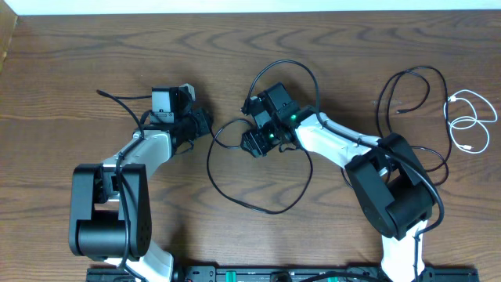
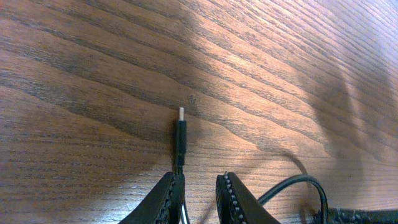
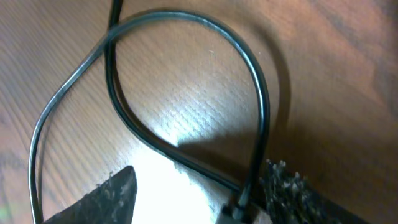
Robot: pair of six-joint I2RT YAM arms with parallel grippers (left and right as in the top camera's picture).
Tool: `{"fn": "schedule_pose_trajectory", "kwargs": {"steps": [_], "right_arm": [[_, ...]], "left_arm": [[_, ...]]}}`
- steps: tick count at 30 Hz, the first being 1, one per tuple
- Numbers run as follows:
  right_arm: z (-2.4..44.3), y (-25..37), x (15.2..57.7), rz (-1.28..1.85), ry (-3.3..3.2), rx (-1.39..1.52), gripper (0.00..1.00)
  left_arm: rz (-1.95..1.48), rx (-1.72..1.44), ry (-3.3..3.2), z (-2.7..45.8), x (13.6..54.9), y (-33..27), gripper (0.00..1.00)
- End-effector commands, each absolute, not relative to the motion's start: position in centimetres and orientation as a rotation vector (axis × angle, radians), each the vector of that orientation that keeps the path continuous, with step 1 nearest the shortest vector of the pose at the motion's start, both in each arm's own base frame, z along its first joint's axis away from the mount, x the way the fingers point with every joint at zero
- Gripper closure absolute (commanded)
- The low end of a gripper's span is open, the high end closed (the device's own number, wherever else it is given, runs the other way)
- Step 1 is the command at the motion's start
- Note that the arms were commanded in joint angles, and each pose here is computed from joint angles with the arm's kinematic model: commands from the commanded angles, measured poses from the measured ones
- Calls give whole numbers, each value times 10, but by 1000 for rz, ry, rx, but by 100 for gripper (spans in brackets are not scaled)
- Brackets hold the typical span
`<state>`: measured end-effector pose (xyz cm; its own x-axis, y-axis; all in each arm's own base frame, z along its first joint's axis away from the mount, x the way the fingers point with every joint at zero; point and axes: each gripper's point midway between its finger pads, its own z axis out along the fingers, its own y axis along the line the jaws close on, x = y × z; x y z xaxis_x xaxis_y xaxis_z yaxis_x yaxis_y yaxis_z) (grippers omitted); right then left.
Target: Untangle cables
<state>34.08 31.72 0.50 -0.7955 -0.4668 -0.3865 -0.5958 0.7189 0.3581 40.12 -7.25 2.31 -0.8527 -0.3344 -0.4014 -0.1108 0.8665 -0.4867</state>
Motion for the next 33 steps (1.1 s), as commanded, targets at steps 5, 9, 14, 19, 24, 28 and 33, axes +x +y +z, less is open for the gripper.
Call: {"fn": "schedule_pose_trajectory", "kwargs": {"steps": [5, 9, 14, 19, 24, 28, 33], "right_arm": [[-65, 257, 293, 386, 2993, -808, 37], [-67, 250, 279, 355, 3052, -822, 37], [-68, 252, 272, 303, 3053, -865, 43], [-65, 254, 268, 205, 3037, -923, 44], [-63, 241, 260, -11, 3034, -1024, 42], [-62, 242, 252, -73, 3019, -1074, 45], [-61, 240, 251, -215, 2955, -1136, 53]], "left_arm": [[-648, -335, 2553, 24, 399, -73, 76], [-648, -335, 2553, 24, 399, -73, 76], [-647, -335, 2553, 24, 399, -73, 76], [-647, -335, 2553, 24, 399, -73, 76], [-647, -335, 2553, 24, 399, -73, 76], [-647, -335, 2553, 24, 399, -73, 76], [-647, -335, 2553, 24, 399, -73, 76]]}}
